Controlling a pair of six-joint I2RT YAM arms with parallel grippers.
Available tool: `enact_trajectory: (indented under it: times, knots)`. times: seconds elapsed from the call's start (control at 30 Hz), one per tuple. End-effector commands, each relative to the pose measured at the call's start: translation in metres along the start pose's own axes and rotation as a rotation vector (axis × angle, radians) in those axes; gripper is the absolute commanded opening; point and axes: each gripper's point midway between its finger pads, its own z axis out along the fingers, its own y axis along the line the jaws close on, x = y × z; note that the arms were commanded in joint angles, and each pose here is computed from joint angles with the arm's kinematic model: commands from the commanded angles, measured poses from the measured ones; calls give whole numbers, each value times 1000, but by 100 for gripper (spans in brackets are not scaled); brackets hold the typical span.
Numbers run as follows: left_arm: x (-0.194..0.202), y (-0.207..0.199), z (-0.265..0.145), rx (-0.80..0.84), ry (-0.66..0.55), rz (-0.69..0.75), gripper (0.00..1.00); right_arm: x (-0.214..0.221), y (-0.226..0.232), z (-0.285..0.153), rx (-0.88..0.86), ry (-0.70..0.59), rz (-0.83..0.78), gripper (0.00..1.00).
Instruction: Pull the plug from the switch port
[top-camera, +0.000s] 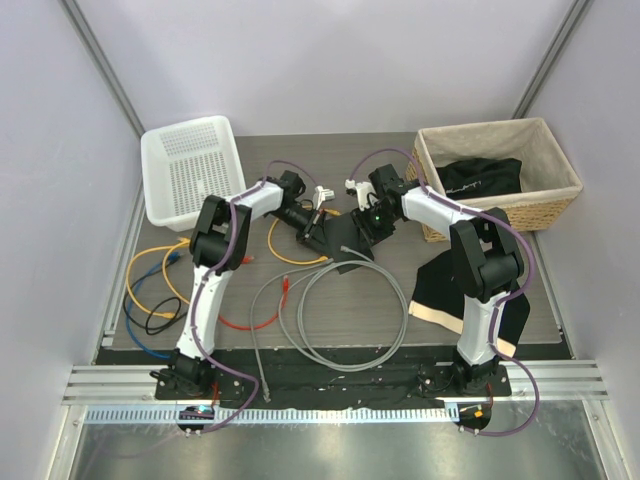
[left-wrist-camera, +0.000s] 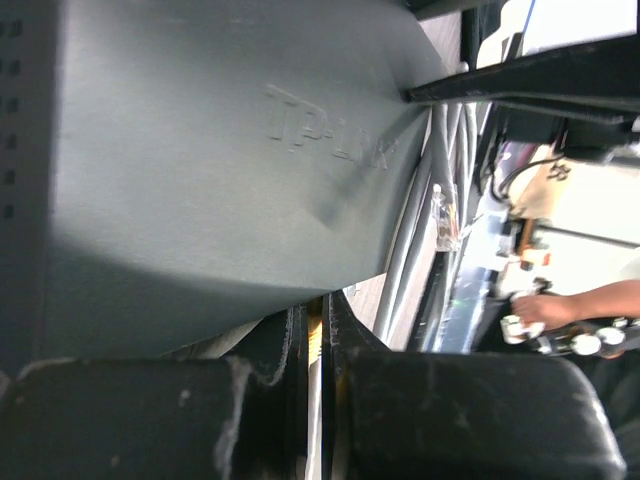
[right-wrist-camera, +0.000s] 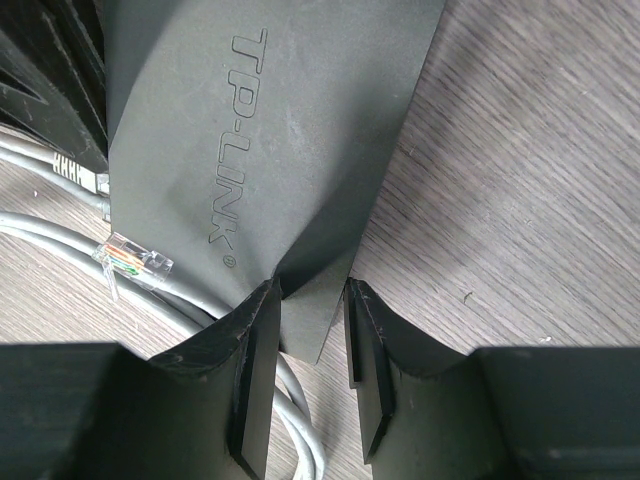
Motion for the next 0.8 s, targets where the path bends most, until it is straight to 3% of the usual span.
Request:
enact_trajectory:
  times: [0.0,0.2,0.47,0.77]
  knots:
    - [32,49,27,-197,129,-131,0,23,13,30,-17,83,-56,38]
    - [51,54,14,-213,255,-175,0,24,13,31,-21,83,-62,38]
    - [65,52,18,-216,266,-173,0,23,13,28,-12,75,-72,38]
    - [33,60,2,-260,284,-101,0,20,13,26,-8,64,-80,38]
